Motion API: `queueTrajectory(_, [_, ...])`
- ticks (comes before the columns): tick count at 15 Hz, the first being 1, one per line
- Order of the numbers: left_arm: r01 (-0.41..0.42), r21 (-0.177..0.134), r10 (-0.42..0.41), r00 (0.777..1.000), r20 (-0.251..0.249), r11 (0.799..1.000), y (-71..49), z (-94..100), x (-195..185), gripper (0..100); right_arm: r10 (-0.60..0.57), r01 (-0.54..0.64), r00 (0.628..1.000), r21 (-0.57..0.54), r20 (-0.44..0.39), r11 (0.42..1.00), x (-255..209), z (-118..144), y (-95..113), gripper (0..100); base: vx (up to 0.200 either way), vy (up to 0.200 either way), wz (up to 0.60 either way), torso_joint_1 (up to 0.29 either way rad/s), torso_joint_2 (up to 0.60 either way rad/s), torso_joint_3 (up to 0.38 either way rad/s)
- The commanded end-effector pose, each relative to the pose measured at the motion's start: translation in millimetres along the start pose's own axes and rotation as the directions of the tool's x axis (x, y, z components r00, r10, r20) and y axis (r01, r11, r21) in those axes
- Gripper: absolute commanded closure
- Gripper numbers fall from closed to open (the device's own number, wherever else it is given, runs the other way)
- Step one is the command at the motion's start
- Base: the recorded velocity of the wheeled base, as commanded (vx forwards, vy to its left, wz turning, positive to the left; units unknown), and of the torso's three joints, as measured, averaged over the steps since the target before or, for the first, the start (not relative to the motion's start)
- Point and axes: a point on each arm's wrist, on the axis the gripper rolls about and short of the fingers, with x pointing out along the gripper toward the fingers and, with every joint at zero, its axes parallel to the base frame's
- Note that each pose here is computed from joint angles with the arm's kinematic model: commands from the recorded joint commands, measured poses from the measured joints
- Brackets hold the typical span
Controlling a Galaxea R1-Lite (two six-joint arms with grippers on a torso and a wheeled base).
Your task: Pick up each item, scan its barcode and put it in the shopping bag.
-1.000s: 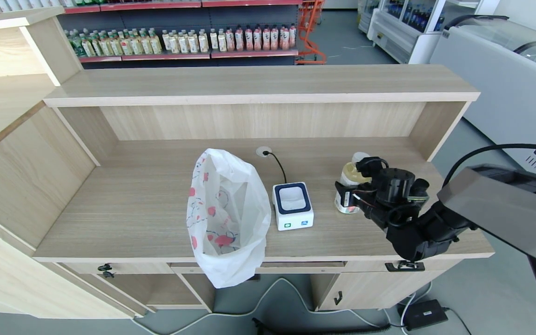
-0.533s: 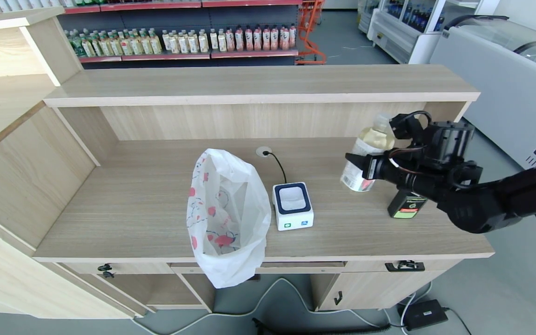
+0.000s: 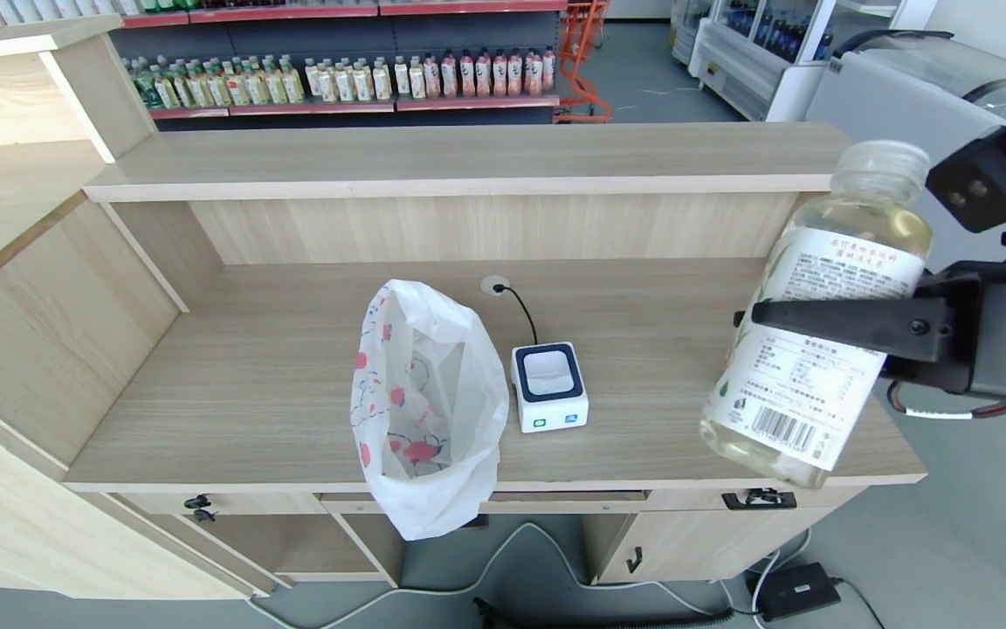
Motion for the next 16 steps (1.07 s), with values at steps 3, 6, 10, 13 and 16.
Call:
queueTrajectory(3, [0.001,0.0,-0.001,1.0,0.0,1.0,0.0,0.0,0,0,0.167,-0.167,0.986,-0.025,0.006,0.986,-16,-1,50,100,0.0,0.0,0.0,0.0,0.0,0.0])
queueTrajectory(6, [0.001,0.0,-0.001,1.0,0.0,1.0,0.0,0.0,0,0,0.223,-0.223,0.974,-0.009,0.032,0.975,-25,8,71,100,0.0,0.0,0.0,0.0,0.0,0.0])
queueTrajectory(10, [0.0,0.0,0.0,1.0,0.0,1.0,0.0,0.0,0,0,0.25,-0.25,0.968,0.016,0.029,0.968,-32,6,81,100,0.0,0.0,0.0,0.0,0.0,0.0])
queueTrajectory(13, [0.0,0.0,0.0,1.0,0.0,1.0,0.0,0.0,0,0,0.259,-0.259,0.966,0.018,0.025,0.966,-37,3,87,100,0.0,0.0,0.0,0.0,0.0,0.0])
queueTrajectory(16, [0.001,0.0,-0.001,1.0,0.0,1.0,0.0,0.0,0,0,0.267,-0.267,0.964,0.023,0.017,0.963,-39,2,90,100,0.0,0.0,0.0,0.0,0.0,0.0])
